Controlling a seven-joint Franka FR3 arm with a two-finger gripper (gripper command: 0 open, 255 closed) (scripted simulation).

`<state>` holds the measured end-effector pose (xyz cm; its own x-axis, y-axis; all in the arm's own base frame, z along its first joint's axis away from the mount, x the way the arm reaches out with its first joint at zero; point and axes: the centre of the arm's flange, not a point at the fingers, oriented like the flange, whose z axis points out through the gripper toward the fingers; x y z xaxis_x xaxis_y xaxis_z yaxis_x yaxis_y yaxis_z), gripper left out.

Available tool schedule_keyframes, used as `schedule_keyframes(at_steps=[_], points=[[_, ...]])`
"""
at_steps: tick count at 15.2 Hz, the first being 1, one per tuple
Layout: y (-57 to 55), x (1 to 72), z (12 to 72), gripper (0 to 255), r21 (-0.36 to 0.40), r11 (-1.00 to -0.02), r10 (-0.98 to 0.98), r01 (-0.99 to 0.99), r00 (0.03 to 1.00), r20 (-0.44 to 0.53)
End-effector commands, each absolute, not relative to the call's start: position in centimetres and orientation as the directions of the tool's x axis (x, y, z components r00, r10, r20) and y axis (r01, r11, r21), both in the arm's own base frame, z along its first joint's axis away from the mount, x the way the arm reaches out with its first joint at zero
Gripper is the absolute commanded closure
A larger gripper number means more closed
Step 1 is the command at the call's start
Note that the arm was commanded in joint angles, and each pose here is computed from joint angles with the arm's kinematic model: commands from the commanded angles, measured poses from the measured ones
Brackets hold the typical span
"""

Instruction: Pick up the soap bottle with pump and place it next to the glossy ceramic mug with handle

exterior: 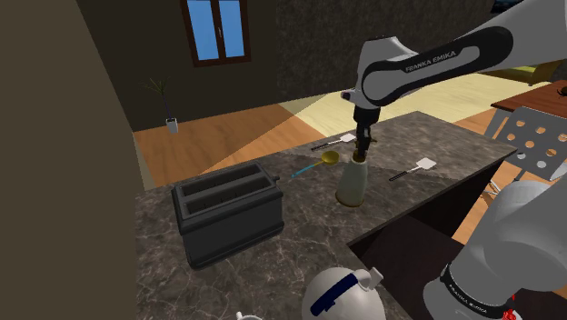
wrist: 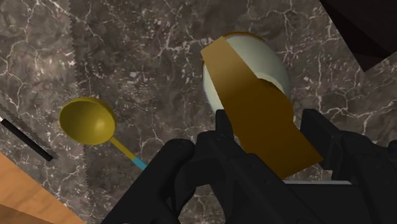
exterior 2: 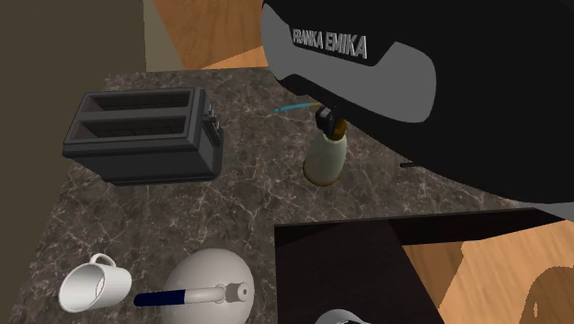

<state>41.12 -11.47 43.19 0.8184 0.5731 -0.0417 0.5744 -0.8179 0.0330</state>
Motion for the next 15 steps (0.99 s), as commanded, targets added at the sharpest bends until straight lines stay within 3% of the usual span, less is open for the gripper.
schedule_keyframes(at_steps=[1,15], points=[[-11.4,41.1,44.4,255,0.033,-0.818,0.573,0.574,0.818,-0.041],[-11.4,41.1,51.7,255,0.033,-0.818,0.573,0.574,0.818,-0.041]])
